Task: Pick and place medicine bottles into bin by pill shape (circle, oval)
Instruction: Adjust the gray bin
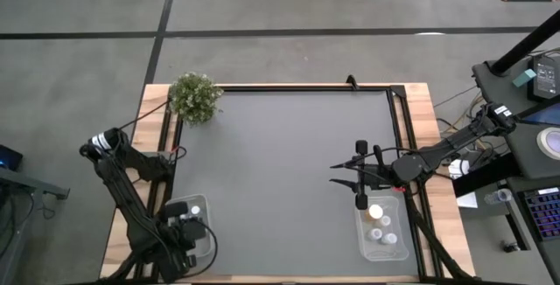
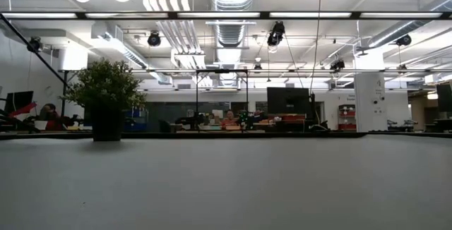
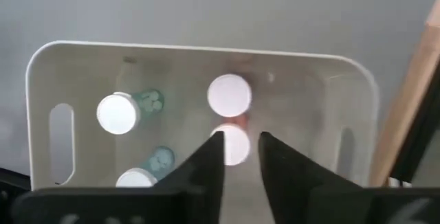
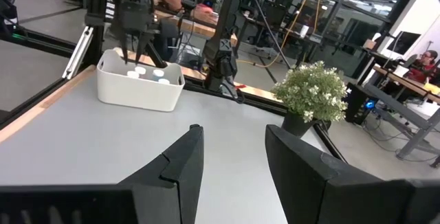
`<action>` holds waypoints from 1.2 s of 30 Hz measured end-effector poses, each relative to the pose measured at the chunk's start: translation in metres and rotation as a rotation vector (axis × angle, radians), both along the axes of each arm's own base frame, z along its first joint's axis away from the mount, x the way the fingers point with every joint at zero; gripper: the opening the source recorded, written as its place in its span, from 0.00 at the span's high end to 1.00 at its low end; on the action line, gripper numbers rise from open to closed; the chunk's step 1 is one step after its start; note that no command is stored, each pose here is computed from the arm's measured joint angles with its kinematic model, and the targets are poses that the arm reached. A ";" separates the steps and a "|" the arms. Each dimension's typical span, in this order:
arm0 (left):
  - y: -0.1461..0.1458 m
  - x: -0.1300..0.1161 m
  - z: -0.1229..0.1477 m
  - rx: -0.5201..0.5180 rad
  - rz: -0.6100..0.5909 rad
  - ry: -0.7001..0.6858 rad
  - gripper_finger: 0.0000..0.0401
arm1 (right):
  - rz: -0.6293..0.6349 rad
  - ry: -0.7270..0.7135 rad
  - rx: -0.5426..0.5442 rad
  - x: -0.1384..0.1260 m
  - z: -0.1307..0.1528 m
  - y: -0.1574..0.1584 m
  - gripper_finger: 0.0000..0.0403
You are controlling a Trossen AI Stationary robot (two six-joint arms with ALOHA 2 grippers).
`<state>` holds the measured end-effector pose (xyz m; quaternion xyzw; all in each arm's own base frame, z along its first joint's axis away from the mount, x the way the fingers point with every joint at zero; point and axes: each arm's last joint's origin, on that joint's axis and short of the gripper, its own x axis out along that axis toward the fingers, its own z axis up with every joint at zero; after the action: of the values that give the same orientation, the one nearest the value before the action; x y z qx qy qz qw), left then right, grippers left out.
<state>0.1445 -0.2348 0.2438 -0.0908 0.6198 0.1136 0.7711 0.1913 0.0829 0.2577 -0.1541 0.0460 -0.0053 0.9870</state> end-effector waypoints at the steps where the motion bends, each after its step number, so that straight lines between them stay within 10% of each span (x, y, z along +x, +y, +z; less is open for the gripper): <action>1: 0.001 0.000 -0.002 0.005 0.000 0.003 0.85 | 0.000 0.001 0.000 0.000 0.000 0.000 0.64; 13: 0.004 0.000 -0.012 0.043 -0.004 -0.008 1.00 | 0.001 0.001 -0.009 0.000 0.000 0.000 0.64; 24: 0.017 0.041 0.055 0.191 -0.196 -0.533 1.00 | 0.002 0.008 -0.026 0.000 -0.003 0.000 0.64; 36: 0.055 0.071 0.059 0.385 -0.393 -0.620 1.00 | -0.011 0.045 0.073 -0.001 -0.007 0.000 0.64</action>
<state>0.2154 -0.1799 0.3029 0.1451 0.3311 0.0452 0.9313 0.1904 0.0824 0.2506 -0.1179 0.0690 -0.0056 0.9906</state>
